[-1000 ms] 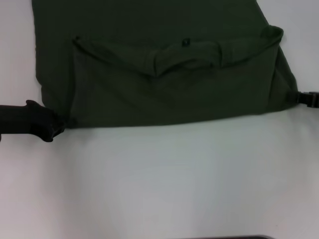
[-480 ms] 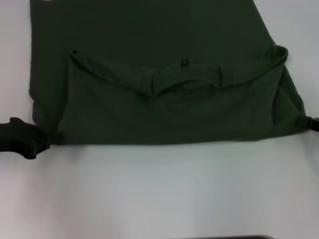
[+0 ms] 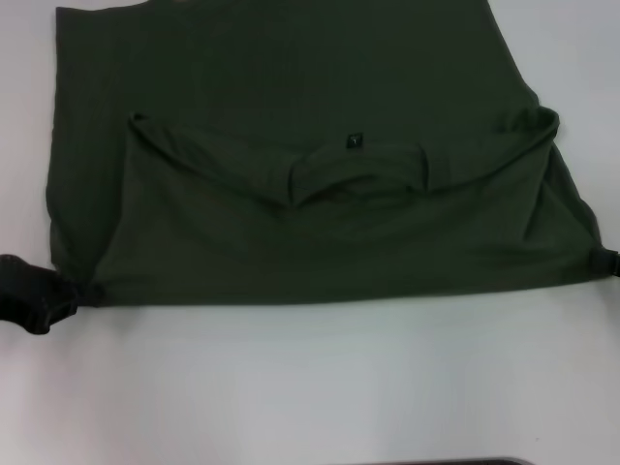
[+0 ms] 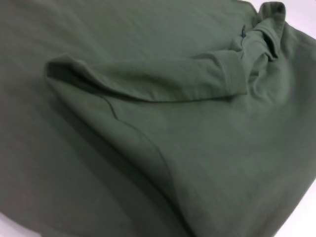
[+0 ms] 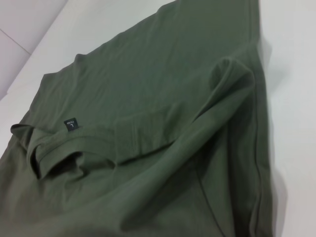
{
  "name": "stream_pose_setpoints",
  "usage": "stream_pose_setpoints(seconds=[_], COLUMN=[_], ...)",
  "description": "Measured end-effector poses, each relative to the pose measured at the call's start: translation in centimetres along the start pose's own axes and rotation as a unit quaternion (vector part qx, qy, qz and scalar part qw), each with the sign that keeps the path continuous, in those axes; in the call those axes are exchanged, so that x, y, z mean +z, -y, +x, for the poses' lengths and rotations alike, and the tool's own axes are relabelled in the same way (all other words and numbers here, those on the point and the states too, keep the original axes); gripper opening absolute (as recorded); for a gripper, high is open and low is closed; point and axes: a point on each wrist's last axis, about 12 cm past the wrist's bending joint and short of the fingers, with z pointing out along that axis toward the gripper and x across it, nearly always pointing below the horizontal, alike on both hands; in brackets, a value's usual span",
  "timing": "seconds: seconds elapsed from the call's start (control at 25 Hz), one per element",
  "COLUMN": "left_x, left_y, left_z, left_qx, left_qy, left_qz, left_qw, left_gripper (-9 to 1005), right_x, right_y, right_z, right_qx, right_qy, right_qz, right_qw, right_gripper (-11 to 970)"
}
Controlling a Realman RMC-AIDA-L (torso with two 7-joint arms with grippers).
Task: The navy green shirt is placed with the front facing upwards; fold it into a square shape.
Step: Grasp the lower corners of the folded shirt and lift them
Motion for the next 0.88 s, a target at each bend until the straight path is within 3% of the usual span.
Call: stream_pose_setpoints(seconds=[0.88], left_x=[-0.4], left_y=[1.7], left_z=[2.4], left_qx=[-0.018], left_qy=[-0.009], left_qz=[0.064], left_qw=[0.998], left_gripper=[21], right_x=[-2.2], right_y=[-0.8], right_z=[3.2], right_qx=[-0.017], right_qy=[-0.004], right_qz=[-0.042], right_qw=[0.999], right_gripper=[24])
